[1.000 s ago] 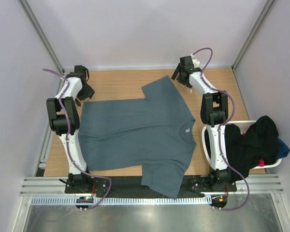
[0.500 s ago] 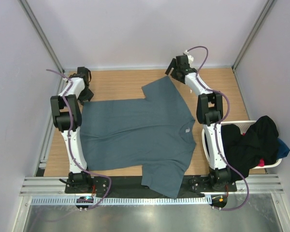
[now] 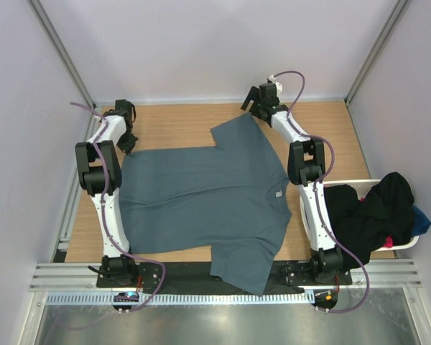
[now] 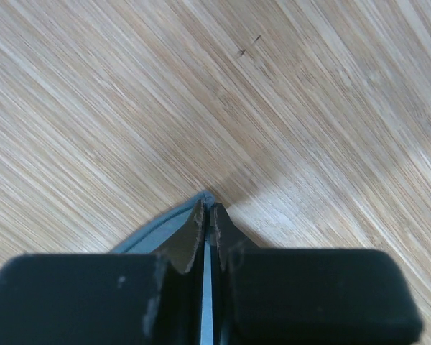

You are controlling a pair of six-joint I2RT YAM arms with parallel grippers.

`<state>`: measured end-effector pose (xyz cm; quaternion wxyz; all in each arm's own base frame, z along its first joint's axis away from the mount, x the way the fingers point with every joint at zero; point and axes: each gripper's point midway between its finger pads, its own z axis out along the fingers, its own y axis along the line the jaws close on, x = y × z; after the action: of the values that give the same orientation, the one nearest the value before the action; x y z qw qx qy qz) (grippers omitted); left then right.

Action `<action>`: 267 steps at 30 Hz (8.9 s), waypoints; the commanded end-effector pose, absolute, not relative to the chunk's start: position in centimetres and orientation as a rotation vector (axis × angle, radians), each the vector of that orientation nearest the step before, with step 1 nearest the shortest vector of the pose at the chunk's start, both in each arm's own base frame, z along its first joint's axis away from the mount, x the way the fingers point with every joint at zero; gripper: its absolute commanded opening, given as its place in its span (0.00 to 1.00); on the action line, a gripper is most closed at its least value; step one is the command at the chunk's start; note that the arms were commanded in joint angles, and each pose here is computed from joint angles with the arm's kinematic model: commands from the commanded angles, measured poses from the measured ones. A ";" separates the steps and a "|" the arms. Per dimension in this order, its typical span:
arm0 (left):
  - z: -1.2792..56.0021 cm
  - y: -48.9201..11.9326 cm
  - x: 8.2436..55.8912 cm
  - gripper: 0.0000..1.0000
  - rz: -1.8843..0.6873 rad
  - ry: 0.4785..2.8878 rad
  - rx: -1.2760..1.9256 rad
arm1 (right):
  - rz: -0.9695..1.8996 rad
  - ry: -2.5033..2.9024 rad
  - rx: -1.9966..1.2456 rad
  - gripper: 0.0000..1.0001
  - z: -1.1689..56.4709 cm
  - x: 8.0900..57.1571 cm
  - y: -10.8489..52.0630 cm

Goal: Fold and stack the t-shirts
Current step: Fold the tshirt

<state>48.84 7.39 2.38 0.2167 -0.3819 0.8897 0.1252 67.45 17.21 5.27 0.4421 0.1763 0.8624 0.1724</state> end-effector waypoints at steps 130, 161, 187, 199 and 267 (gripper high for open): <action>12.4 7.4 55.2 0.00 -0.058 2.210 -0.302 | 0.294 1.646 -0.110 0.01 31.4 63.7 14.9; 10.8 8.2 46.9 0.00 0.085 2.326 -0.311 | 0.319 1.825 -0.090 0.01 25.0 49.8 12.4; 9.0 7.2 42.5 0.00 0.142 2.401 -0.302 | 0.296 2.071 -0.092 0.01 18.5 40.6 10.5; 8.0 6.5 41.2 0.00 0.177 2.434 -0.295 | 0.275 2.168 -0.098 0.01 15.5 38.6 10.0; 12.7 -12.5 40.9 0.80 -0.235 2.434 -0.269 | 0.405 2.362 -0.158 0.69 10.5 41.9 18.1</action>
<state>40.54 -11.67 11.91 0.3299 -0.0833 0.9375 -0.0728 38.69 16.06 8.89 0.3172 -0.0326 0.9330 0.1670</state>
